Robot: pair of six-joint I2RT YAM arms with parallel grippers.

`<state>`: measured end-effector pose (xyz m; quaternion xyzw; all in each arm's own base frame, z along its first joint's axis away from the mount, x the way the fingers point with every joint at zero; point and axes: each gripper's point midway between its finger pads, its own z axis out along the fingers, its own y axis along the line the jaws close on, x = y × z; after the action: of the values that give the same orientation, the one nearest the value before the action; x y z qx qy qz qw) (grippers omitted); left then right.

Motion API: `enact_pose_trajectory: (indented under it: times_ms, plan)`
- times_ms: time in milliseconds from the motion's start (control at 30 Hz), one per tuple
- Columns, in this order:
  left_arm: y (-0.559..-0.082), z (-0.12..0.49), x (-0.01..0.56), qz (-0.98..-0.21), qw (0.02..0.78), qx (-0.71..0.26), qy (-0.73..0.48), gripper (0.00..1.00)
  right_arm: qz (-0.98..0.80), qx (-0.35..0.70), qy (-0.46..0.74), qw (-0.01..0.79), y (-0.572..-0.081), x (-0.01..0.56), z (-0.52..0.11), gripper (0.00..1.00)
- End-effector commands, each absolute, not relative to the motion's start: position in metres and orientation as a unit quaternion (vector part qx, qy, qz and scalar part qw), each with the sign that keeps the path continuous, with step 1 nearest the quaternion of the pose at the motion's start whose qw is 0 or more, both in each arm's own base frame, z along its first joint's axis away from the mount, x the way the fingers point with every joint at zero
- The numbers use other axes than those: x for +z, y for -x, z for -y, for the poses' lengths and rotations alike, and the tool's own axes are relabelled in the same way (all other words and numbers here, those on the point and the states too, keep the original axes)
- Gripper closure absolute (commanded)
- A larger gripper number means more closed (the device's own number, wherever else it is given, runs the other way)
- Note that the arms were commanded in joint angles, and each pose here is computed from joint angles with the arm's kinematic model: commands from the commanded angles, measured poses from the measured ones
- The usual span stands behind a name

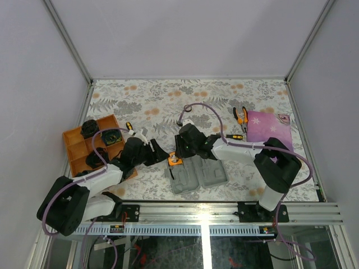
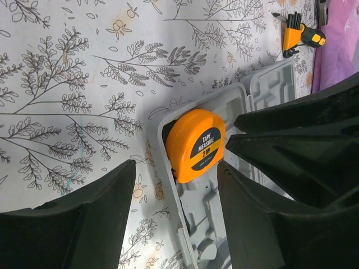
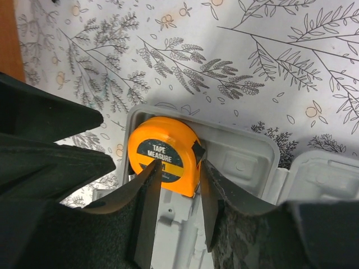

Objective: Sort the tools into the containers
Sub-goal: Adjust the engineering item in the storage box.

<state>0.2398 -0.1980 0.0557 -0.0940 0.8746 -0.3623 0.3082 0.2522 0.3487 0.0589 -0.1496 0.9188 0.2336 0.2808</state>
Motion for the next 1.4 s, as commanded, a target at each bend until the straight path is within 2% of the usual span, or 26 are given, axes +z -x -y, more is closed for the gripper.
enact_pose_trajectory:
  times_ms: [0, 167, 600, 1033, 1367]
  plan:
    - [-0.253, 0.21, 0.073, -0.852, 0.341, -0.39, 0.078, 0.42, -0.906, 0.263, 0.151, 0.297, -0.268, 0.076, -0.365, 0.6]
    - [-0.253, 0.212, 0.067, -0.855, 0.335, -0.389, 0.075, 0.43, -0.909, 0.262, 0.154, 0.286, -0.269, 0.068, -0.365, 0.6]
    - [-0.255, 0.213, 0.047, -0.871, 0.319, -0.365, 0.085, 0.54, -0.918, 0.252, 0.159, 0.262, -0.265, 0.053, -0.363, 0.62]
    - [-0.253, 0.221, 0.037, -0.878, 0.308, -0.357, 0.076, 0.66, -0.935, 0.223, 0.171, 0.218, -0.261, 0.038, -0.363, 0.77]
    - [-0.254, 0.224, 0.034, -0.879, 0.305, -0.358, 0.073, 0.73, -0.952, 0.19, 0.183, 0.153, -0.248, 0.012, -0.356, 0.8]
